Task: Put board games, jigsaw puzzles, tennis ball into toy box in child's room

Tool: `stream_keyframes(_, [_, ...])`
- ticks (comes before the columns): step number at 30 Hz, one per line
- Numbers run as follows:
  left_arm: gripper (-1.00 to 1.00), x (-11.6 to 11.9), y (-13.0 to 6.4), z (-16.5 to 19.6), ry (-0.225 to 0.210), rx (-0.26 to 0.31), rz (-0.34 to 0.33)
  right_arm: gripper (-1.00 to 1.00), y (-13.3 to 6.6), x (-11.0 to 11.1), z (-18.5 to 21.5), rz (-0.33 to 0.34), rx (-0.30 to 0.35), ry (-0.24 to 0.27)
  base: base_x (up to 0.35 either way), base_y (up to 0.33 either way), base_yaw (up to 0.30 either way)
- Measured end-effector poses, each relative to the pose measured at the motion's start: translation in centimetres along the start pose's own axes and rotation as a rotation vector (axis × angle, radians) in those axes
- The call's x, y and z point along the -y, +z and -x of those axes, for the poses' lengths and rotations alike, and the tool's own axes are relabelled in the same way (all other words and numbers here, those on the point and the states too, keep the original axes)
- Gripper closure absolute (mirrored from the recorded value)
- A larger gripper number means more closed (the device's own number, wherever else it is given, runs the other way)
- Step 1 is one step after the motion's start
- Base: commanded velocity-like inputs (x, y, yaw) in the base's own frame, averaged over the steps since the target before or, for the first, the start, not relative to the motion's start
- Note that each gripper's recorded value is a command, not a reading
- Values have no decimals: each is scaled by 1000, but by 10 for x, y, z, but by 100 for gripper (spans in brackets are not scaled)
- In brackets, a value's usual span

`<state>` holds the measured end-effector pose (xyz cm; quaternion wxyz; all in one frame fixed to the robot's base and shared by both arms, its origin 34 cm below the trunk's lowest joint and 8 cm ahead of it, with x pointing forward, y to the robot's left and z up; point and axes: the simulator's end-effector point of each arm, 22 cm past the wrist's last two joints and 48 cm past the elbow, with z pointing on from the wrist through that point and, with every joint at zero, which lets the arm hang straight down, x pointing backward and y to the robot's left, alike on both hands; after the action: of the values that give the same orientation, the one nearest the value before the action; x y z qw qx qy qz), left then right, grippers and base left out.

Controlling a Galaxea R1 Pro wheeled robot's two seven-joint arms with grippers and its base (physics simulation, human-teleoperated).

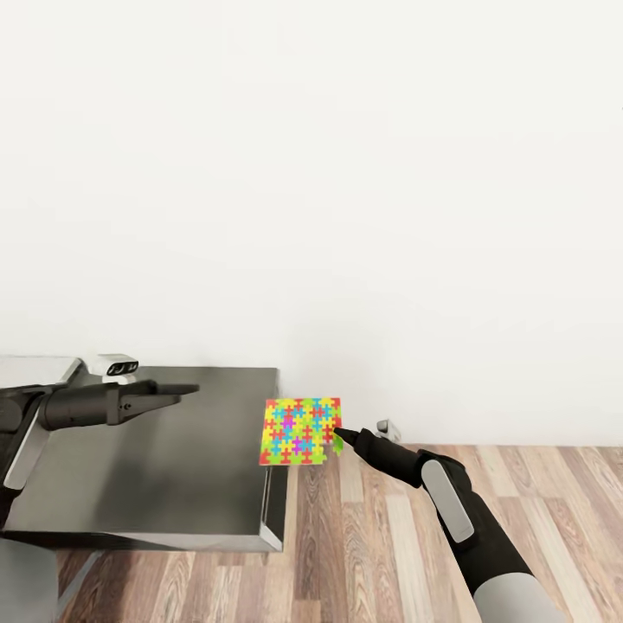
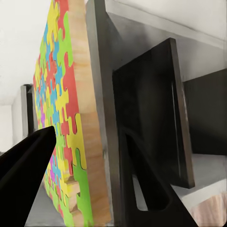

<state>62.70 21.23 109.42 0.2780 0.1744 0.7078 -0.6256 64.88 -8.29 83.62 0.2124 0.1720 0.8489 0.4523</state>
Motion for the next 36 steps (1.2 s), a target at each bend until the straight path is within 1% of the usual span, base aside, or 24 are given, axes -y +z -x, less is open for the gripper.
stream_keyframes(7, [-100, 6, 2, 3, 11, 5, -8, 100, -3, -14, 2, 44, 6, -10, -135, -255, 0])
stream_keyframes(15, [-100, 10, 2, 5, 19, 8, -10, 100, -5, -17, 4, 50, 10, -14, -11, -277, 0])
stream_keyframes(26, [-100, 10, 2, 5, 20, 8, -9, 100, -5, -18, 4, 53, 14, -15, -6, -25, 0])
stream_keyframes(36, [-100, 17, 1, 8, 34, 11, -11, 100, -7, -24, 8, 59, 21, -25, -182, -28, 0])
